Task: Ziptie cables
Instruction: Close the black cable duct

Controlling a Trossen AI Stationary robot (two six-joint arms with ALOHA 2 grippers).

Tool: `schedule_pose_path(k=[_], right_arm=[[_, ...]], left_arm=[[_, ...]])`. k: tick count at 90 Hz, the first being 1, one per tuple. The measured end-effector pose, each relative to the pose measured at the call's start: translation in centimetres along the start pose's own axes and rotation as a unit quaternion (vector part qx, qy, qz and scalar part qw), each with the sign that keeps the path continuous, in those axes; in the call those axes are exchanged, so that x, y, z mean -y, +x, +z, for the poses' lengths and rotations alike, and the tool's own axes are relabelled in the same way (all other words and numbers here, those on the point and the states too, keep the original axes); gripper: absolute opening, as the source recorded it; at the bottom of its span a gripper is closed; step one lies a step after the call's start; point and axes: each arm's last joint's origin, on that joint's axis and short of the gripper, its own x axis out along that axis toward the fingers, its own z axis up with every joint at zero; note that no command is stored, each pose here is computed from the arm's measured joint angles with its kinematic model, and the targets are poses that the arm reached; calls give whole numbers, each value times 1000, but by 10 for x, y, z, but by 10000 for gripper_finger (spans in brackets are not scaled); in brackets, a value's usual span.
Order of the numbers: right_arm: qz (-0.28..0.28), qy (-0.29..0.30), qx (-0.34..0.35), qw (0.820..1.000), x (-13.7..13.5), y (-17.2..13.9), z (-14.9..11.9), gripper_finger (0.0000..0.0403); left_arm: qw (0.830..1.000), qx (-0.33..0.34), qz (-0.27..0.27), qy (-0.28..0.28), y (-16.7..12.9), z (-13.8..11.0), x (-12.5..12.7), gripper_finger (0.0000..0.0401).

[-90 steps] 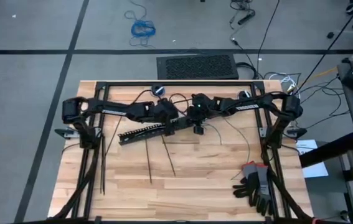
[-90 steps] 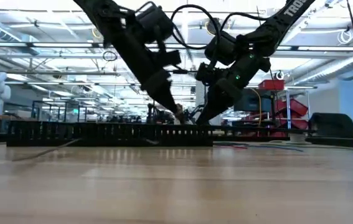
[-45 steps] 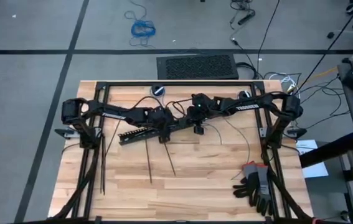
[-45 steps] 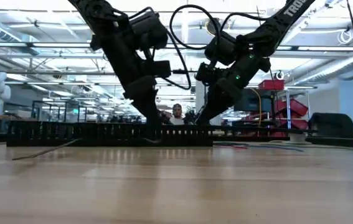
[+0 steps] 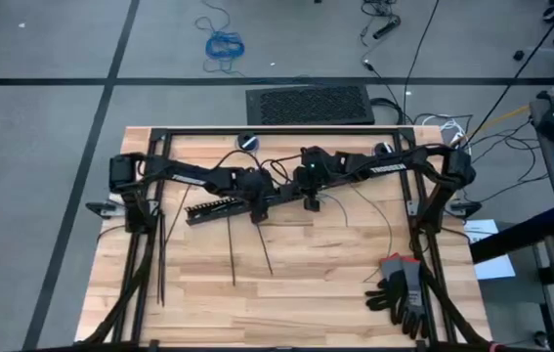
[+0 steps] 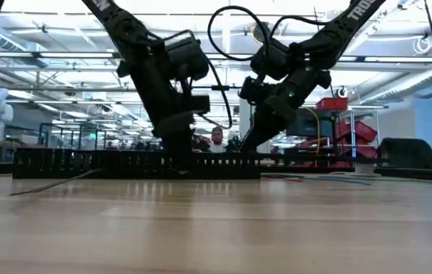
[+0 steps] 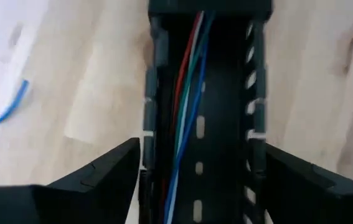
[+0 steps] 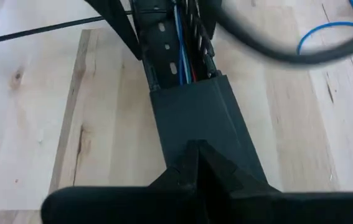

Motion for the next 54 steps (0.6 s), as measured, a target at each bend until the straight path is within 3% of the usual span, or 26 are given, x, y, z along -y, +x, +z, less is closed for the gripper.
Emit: schedule_pose_path(k=[27, 54], right_arm=[[3, 14, -5, 1000, -1, 0, -1, 0], [-2, 2, 9, 1000, -3, 3, 2, 0]], left_arm=[[998, 29, 5, 59, 20, 3, 1, 236], [994, 70, 5, 88, 21, 11, -6, 229]])
